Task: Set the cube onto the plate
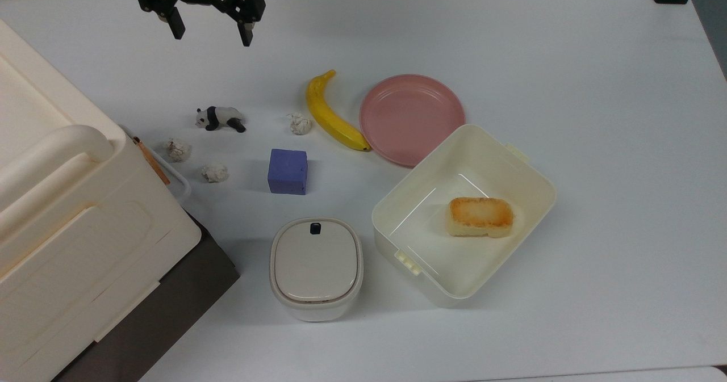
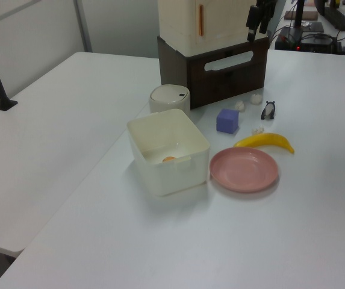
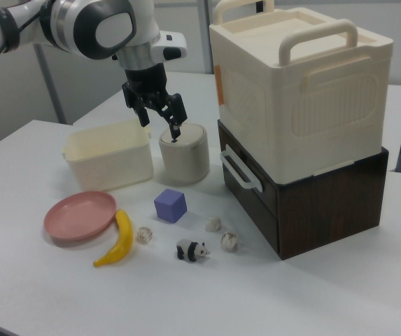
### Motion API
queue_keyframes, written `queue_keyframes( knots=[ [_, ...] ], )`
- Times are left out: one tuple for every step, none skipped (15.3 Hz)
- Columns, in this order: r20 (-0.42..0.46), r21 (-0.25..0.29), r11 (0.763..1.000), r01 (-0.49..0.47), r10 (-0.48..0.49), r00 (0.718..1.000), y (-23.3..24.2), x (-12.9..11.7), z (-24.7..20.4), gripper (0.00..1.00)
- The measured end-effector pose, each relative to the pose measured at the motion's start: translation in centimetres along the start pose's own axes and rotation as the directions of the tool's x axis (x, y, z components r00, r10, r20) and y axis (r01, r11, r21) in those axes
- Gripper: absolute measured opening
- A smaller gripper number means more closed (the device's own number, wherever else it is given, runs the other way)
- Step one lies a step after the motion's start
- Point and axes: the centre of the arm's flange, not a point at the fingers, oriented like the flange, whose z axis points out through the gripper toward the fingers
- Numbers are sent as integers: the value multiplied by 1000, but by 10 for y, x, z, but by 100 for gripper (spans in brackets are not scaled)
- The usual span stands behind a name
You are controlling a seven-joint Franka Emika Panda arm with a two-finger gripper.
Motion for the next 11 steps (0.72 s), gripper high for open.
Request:
queue_keyframes(
  knots=[
    [3, -1, 1000, -1, 1, 1000, 0, 1, 2, 100],
    [-2, -5, 1000, -22, 22, 1000, 10, 1, 1, 100],
    [-8, -8, 999, -44, 44, 999, 24, 1, 0, 100],
    [-10, -11, 998, -64, 63, 998, 37, 0, -1, 100],
    [-11, -13, 997, -77, 77, 997, 47, 0, -1, 100],
    [-11, -14, 996, -85, 85, 996, 52, -1, -1, 100],
    [-10, -15, 996, -86, 86, 996, 52, -1, 0, 100],
    [-9, -15, 996, -85, 85, 996, 52, 0, 1, 100],
    [-8, -15, 996, -85, 85, 996, 51, 0, 1, 100],
    [-7, -15, 996, -85, 85, 996, 52, 0, 2, 100],
    [-6, -16, 996, -86, 86, 996, 52, 0, 2, 100]
  ],
)
